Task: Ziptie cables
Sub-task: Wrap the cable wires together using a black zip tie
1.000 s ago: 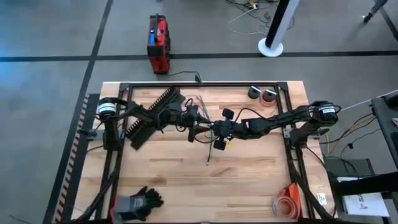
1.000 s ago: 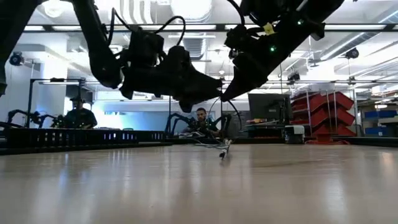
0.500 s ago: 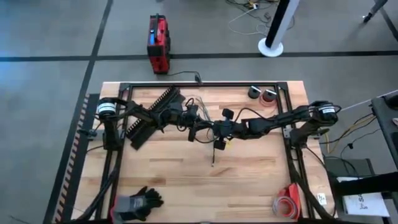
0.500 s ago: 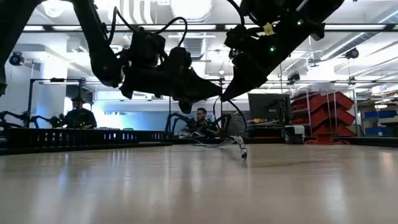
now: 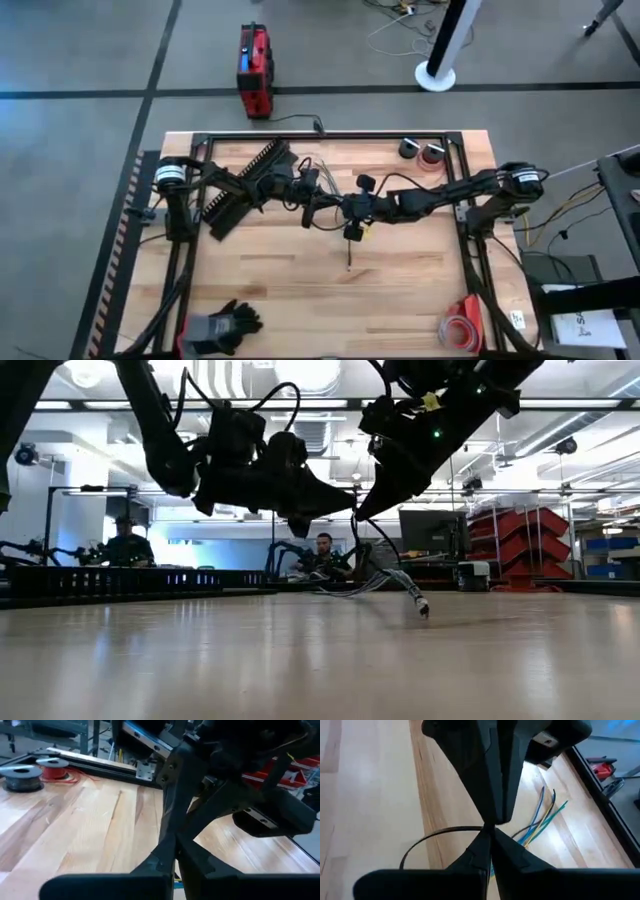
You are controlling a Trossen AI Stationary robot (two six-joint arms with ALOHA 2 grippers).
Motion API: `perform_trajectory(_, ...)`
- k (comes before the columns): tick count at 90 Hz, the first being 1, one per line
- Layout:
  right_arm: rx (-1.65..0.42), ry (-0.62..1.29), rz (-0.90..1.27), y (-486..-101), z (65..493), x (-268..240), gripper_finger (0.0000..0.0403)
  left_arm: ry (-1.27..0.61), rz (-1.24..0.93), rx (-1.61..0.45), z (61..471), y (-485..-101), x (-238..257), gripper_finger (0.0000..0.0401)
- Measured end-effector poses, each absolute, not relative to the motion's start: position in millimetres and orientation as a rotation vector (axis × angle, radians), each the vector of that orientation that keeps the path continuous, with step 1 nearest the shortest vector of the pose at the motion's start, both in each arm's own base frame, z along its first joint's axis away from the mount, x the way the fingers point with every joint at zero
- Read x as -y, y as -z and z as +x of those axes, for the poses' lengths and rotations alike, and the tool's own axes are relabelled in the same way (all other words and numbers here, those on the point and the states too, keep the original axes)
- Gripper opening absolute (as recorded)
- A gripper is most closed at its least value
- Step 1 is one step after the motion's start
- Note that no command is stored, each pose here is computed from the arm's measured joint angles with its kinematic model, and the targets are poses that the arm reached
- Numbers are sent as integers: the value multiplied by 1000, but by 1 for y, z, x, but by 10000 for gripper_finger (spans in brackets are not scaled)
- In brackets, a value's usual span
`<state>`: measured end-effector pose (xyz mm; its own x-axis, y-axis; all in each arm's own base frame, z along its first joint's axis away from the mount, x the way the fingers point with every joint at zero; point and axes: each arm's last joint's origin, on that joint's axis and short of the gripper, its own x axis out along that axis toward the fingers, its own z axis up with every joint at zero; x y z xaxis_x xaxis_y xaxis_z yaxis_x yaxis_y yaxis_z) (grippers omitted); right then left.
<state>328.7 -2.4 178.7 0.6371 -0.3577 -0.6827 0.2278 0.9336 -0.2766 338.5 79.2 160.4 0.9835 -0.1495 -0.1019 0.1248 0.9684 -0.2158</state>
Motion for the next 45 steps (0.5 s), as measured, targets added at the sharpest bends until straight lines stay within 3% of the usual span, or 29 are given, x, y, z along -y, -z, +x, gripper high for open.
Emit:
perform_trajectory(12, -828, 294, -157, -186, 327, 1, 16, 168, -166, -99, 337, -169, -78, 0)
perform_trajectory(45, -782, 182, -143, -208, 319, -1, 128, 299, -92, -86, 333, -181, -73, 0)
